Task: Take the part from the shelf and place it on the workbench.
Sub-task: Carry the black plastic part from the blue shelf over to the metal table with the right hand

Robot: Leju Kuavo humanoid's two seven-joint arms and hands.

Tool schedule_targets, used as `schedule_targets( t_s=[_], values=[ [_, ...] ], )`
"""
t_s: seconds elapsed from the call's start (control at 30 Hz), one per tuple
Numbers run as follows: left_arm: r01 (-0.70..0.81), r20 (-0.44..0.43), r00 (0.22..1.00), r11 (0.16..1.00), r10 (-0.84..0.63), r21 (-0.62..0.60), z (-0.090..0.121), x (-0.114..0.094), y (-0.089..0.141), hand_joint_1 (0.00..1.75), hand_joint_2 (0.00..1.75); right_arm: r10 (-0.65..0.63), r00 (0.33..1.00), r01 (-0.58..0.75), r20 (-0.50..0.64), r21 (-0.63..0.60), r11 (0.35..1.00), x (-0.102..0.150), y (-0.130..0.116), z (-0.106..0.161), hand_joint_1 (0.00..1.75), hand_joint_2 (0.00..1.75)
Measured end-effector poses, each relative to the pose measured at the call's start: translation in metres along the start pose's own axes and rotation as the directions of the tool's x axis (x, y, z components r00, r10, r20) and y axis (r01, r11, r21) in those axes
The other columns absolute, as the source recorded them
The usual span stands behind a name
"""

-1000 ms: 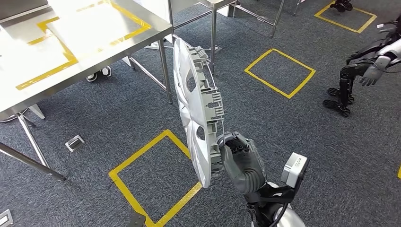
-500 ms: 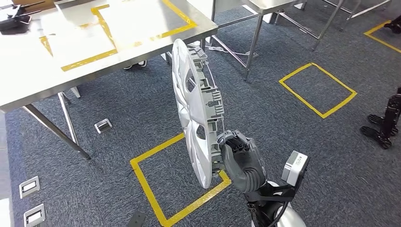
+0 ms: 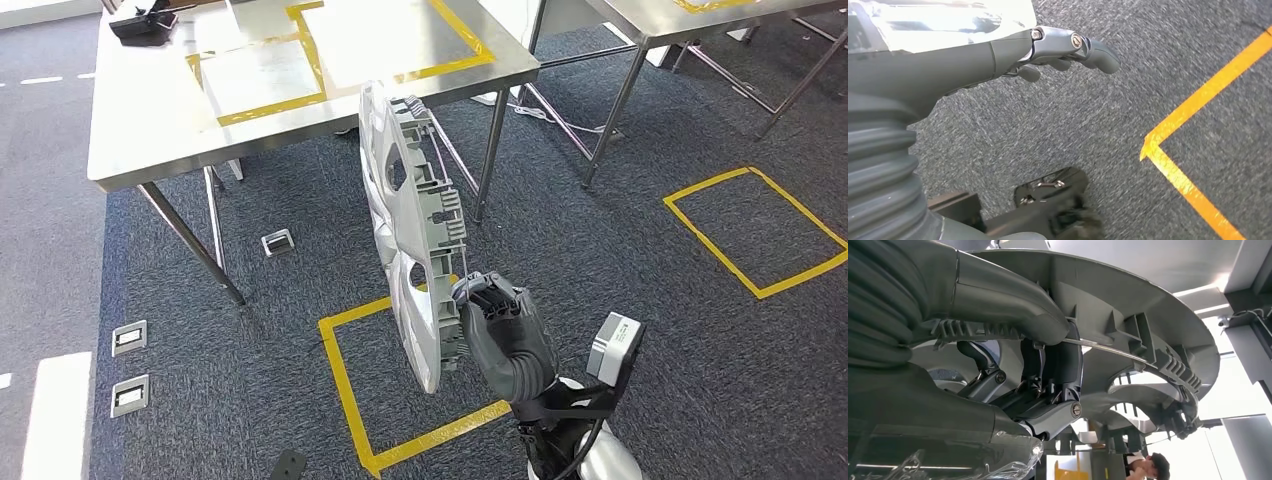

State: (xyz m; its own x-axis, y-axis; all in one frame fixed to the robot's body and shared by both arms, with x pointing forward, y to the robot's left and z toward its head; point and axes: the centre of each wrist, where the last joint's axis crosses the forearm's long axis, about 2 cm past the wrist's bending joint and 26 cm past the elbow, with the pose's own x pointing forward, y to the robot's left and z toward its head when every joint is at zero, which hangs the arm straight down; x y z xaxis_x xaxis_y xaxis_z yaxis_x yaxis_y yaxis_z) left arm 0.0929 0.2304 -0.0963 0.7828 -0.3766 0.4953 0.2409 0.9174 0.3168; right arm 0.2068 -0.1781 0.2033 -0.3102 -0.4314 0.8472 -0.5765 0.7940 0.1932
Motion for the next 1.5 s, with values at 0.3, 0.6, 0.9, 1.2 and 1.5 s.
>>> schedule_targets(
  t_s=[0.3,0.6,0.9,1.2,1.5],
  values=[
    [-0.001,-0.012,1.000,1.000,0.000,-0.004,0.001,-0.002,-0.001,0.00,1.75,-0.005,1.000,0.005,-0.005,-0.001,1.000,0.004,-0.004,-0.010,1.75,1.75],
    [-0.012,-0.024,1.000,1.000,0.012,-0.020,0.000,0.000,-0.001,0.00,1.75,0.056,0.998,-0.056,0.005,-0.013,0.998,0.016,-0.012,-0.037,1.75,1.75],
    [-0.039,-0.031,0.999,0.998,0.037,-0.048,0.000,0.003,-0.004,0.00,1.75,0.153,0.987,-0.153,0.055,-0.010,0.988,0.036,-0.021,-0.065,1.75,1.75],
    [-0.048,-0.025,0.999,0.997,0.047,-0.063,0.001,0.005,-0.007,0.00,1.75,0.179,0.981,-0.180,0.080,0.001,0.984,0.044,-0.024,-0.075,1.75,1.75],
    [-0.053,-0.024,0.998,0.995,0.051,-0.080,0.001,0.008,-0.009,0.00,1.75,0.194,0.978,-0.196,0.081,0.012,0.981,0.044,-0.023,-0.075,1.75,1.75]
  ],
)
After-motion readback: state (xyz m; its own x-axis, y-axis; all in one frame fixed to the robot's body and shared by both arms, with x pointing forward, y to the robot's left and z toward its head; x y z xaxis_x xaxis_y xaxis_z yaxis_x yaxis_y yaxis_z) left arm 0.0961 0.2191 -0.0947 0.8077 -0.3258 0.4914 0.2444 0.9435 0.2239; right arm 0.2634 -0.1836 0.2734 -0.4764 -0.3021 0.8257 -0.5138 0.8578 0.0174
